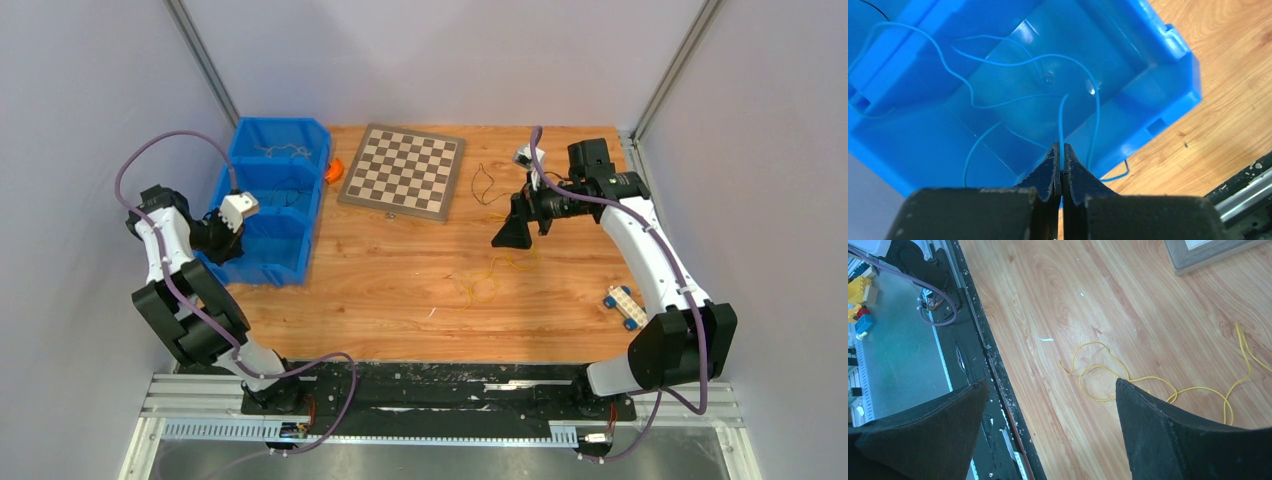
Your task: Untangle the cables
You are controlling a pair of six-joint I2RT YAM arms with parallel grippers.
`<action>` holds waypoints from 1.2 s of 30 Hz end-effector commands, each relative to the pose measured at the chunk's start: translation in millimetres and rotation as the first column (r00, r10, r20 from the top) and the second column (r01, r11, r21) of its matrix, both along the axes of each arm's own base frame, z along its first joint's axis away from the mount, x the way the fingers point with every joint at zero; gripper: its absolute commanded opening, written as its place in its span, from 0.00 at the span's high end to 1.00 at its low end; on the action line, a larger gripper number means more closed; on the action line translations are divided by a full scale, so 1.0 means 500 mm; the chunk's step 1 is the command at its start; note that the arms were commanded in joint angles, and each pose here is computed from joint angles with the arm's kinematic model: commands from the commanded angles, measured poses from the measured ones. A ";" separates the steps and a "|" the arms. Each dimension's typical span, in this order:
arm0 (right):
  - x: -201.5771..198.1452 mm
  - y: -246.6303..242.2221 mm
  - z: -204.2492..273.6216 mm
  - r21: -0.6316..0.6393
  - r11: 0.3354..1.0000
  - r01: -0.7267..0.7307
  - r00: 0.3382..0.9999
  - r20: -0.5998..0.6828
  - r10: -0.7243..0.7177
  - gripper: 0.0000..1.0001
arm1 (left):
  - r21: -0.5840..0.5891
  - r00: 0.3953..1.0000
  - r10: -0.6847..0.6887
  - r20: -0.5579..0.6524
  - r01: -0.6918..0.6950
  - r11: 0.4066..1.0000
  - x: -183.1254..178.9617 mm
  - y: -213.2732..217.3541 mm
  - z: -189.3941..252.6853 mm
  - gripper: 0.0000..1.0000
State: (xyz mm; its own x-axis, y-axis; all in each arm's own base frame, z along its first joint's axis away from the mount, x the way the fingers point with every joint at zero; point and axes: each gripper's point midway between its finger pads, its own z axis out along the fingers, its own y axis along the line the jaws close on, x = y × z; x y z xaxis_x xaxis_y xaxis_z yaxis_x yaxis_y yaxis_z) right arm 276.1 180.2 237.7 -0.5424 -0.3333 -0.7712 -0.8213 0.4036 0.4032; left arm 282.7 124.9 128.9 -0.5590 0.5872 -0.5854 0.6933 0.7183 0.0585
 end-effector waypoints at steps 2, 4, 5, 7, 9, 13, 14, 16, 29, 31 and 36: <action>0.004 0.002 0.015 0.020 1.000 -0.014 0.999 0.049 0.013 0.04 | 0.039 0.999 0.013 -0.040 -0.012 0.999 0.022 0.027 -0.035 1.00; 0.006 0.000 0.013 0.012 1.000 -0.008 0.999 0.048 0.008 0.04 | 0.032 0.998 -0.029 -0.048 0.030 0.999 0.019 0.010 -0.041 1.00; 0.008 -0.002 0.012 0.009 1.000 -0.005 0.999 0.050 0.004 0.04 | 0.000 0.998 -0.058 -0.035 0.058 0.998 0.016 -0.009 -0.037 1.00; 0.007 -0.003 0.012 0.007 1.000 -0.004 0.999 0.053 0.004 0.04 | -0.020 0.996 -0.094 -0.002 0.094 0.995 0.010 -0.032 -0.022 1.00; 0.006 -0.001 0.013 0.014 1.000 -0.007 0.999 0.049 0.006 0.04 | -0.020 0.990 -0.136 0.040 0.137 0.990 0.002 -0.053 0.002 1.00; 0.006 0.004 0.010 0.029 0.999 -0.013 1.000 0.026 0.012 0.05 | -0.012 0.980 -0.107 0.167 0.111 0.994 0.025 -0.066 0.085 1.00; 0.006 0.004 0.011 0.032 0.999 -0.014 1.000 0.024 0.014 0.04 | 0.007 0.972 -0.098 0.212 0.099 0.995 0.037 -0.063 0.118 1.00; 0.007 0.005 0.013 0.035 0.999 -0.016 1.000 0.025 0.015 0.05 | -0.009 0.962 -0.048 0.270 0.052 0.999 0.052 -0.064 0.172 1.00; -0.004 0.003 0.011 0.035 0.999 -0.018 0.999 0.028 0.017 0.05 | -0.096 0.933 -0.069 0.354 0.110 0.989 -0.014 -0.155 0.326 1.00; -0.006 0.004 0.008 0.038 0.999 -0.019 1.000 0.021 0.018 0.04 | -0.098 0.932 -0.069 0.356 0.110 0.989 -0.028 -0.166 0.324 1.00; -0.008 0.005 0.004 0.041 0.999 -0.024 1.000 0.018 0.024 0.05 | -0.090 0.947 -0.030 0.320 0.062 0.994 -0.034 -0.154 0.286 1.00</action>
